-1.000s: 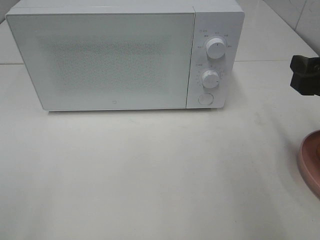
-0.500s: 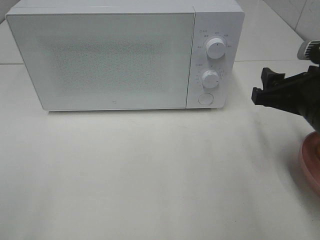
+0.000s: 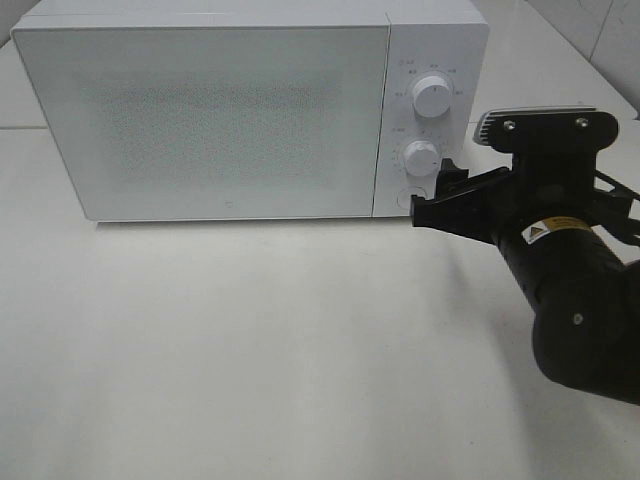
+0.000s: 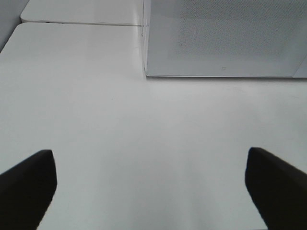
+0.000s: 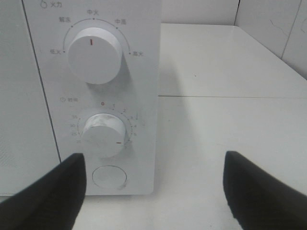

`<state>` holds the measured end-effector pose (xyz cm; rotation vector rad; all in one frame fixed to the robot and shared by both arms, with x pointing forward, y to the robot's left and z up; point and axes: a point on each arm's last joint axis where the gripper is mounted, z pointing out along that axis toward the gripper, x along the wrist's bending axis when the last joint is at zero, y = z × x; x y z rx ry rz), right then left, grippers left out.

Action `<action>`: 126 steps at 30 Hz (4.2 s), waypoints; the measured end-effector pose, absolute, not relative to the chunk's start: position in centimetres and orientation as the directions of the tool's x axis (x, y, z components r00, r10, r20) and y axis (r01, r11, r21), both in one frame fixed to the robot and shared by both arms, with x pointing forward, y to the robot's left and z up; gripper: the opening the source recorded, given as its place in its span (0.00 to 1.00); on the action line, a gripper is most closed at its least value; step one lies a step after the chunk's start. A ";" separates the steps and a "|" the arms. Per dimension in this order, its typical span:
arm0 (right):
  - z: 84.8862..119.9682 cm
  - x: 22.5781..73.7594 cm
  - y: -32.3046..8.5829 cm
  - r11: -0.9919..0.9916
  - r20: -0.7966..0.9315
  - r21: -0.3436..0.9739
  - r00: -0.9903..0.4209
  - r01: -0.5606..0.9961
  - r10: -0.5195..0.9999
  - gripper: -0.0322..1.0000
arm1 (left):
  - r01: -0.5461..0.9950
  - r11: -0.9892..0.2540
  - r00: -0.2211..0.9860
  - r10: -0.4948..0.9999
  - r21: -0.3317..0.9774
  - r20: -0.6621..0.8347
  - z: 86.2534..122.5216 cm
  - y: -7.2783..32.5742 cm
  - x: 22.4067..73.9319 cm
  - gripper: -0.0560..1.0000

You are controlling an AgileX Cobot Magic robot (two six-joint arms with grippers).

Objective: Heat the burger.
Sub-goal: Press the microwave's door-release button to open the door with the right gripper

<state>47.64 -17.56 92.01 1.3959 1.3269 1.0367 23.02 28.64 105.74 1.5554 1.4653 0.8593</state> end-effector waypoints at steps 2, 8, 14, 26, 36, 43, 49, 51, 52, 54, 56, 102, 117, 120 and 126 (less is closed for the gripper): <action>91.8 48.1 -16.9 0.000 -0.015 0.974 0.065 0.225 0.998 0.77 | 0.440 0.007 0.092 0.994 0.898 -0.053 105.7 28.6 23.0 0.99; 90.9 49.3 -15.8 -0.001 -0.017 0.973 0.075 0.233 0.997 0.77 | 0.440 0.007 0.092 0.994 0.898 -0.053 105.7 28.6 23.0 0.99; 90.4 50.2 -14.9 0.004 -0.019 0.974 0.061 0.226 0.998 0.77 | 0.440 0.007 0.092 0.994 0.898 -0.053 105.7 28.6 23.0 0.99; 89.4 53.1 -14.1 0.024 -0.026 0.975 0.007 0.221 1.000 0.77 | 0.440 0.007 0.092 0.994 0.898 -0.053 105.7 28.6 23.0 0.99; 88.8 54.2 -14.3 0.015 -0.014 0.972 -0.007 0.236 1.000 0.77 | 0.440 0.007 0.092 0.994 0.898 -0.053 105.7 28.6 23.0 0.99; 88.7 54.9 -15.3 -0.031 0.027 0.971 0.020 0.237 0.999 0.77 | 0.440 0.007 0.092 0.994 0.898 -0.053 105.7 28.6 23.0 0.99; 88.7 55.0 -15.5 -0.029 0.026 0.971 0.016 0.236 1.000 0.77 | 0.440 0.007 0.092 0.994 0.898 -0.053 105.7 28.6 23.0 0.99; 88.7 55.0 -15.5 -0.029 0.027 0.971 0.014 0.235 1.000 0.77 | 0.440 0.007 0.092 0.994 0.898 -0.053 105.7 28.6 23.0 0.99; 88.7 55.0 -15.4 -0.029 0.026 0.971 0.013 0.238 1.000 0.77 | 0.440 0.007 0.092 0.994 0.898 -0.053 105.7 28.6 23.0 0.99; 88.6 55.0 -15.4 -0.030 0.028 0.970 0.012 0.242 1.000 0.77 | 0.440 0.007 0.092 0.994 0.898 -0.053 105.7 28.6 23.0 0.99; 88.6 55.0 -15.4 -0.030 0.028 0.970 0.012 0.243 1.000 0.77 | 0.440 0.007 0.092 0.994 0.898 -0.053 105.7 28.6 23.0 0.99; 86.4 54.1 -15.4 -0.997 0.867 0.068 0.492 0.035 0.077 0.04 | 0.440 0.007 0.092 0.994 0.898 -0.053 105.7 28.6 23.0 0.99; 84.7 54.4 -15.5 -1.000 0.879 -0.002 0.478 0.009 0.002 0.04 | 0.440 0.007 0.092 0.994 0.898 -0.053 105.7 28.6 23.0 0.99; 84.8 54.5 -15.5 -1.000 0.888 -0.001 0.460 0.008 0.003 0.04 | 0.440 0.007 0.092 0.994 0.898 -0.053 105.7 28.6 23.0 0.99; 84.9 55.2 -15.8 -1.000 0.892 -0.005 0.451 0.013 0.002 0.04 | 0.440 0.007 0.092 0.994 0.898 -0.053 105.7 28.6 23.0 0.99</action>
